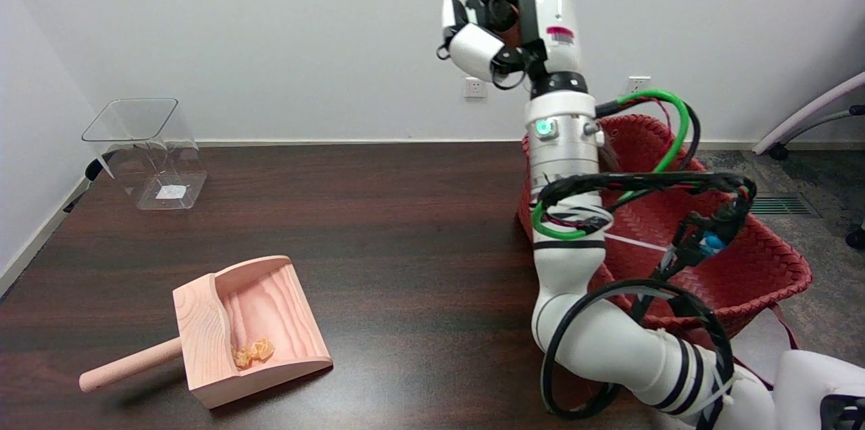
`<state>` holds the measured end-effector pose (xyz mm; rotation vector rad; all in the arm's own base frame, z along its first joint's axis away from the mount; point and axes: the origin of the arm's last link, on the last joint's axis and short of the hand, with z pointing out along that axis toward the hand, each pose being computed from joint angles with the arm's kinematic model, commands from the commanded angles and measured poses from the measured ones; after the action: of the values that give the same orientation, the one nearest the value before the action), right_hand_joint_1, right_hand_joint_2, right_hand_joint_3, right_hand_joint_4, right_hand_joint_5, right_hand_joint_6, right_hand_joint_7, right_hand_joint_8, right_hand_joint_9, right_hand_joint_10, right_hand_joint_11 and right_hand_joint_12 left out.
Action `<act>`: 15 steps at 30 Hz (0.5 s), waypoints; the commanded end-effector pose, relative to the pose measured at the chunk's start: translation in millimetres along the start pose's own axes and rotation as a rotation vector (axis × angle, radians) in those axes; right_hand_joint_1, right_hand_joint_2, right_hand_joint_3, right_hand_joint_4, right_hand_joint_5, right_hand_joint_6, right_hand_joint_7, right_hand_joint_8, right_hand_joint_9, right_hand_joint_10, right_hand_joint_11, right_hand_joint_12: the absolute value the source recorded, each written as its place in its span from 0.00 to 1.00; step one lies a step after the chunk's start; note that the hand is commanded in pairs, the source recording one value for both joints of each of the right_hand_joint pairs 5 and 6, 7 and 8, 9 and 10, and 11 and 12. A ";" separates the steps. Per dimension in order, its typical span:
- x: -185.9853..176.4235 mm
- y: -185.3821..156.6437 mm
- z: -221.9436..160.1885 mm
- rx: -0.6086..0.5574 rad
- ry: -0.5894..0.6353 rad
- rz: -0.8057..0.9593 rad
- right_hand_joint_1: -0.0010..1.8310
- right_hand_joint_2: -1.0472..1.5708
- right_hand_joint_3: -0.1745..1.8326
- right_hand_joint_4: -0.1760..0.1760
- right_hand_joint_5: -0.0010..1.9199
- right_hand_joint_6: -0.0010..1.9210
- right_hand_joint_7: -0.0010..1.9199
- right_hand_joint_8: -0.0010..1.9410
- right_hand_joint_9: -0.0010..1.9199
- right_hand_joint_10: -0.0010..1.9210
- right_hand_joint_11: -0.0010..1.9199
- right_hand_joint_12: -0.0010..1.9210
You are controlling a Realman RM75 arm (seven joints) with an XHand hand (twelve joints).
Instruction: Place the broom into the brown storage basket.
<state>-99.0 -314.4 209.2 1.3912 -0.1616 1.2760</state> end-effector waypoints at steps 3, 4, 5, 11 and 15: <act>27.5 33.7 -48.0 -0.126 0.107 -0.121 0.66 1.00 0.56 0.50 1.00 1.00 1.00 0.99 1.00 1.00 1.00 1.00; 28.3 34.9 -52.5 -0.134 0.113 -0.125 0.66 1.00 0.56 0.50 1.00 1.00 1.00 0.99 1.00 1.00 1.00 1.00; 29.0 35.9 -56.0 -0.141 0.118 -0.131 0.66 1.00 0.56 0.50 1.00 1.00 1.00 0.99 1.00 1.00 1.00 1.00; 30.7 38.5 -68.3 -0.166 0.133 -0.136 0.66 1.00 0.55 0.50 1.00 1.00 1.00 0.99 1.00 1.00 1.00 1.00; 32.9 43.5 -71.0 -0.189 0.148 -0.138 0.66 1.00 0.55 0.50 1.00 1.00 1.00 0.99 1.00 1.00 1.00 1.00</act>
<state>-139.9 -287.6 231.9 1.2124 -0.1754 1.2201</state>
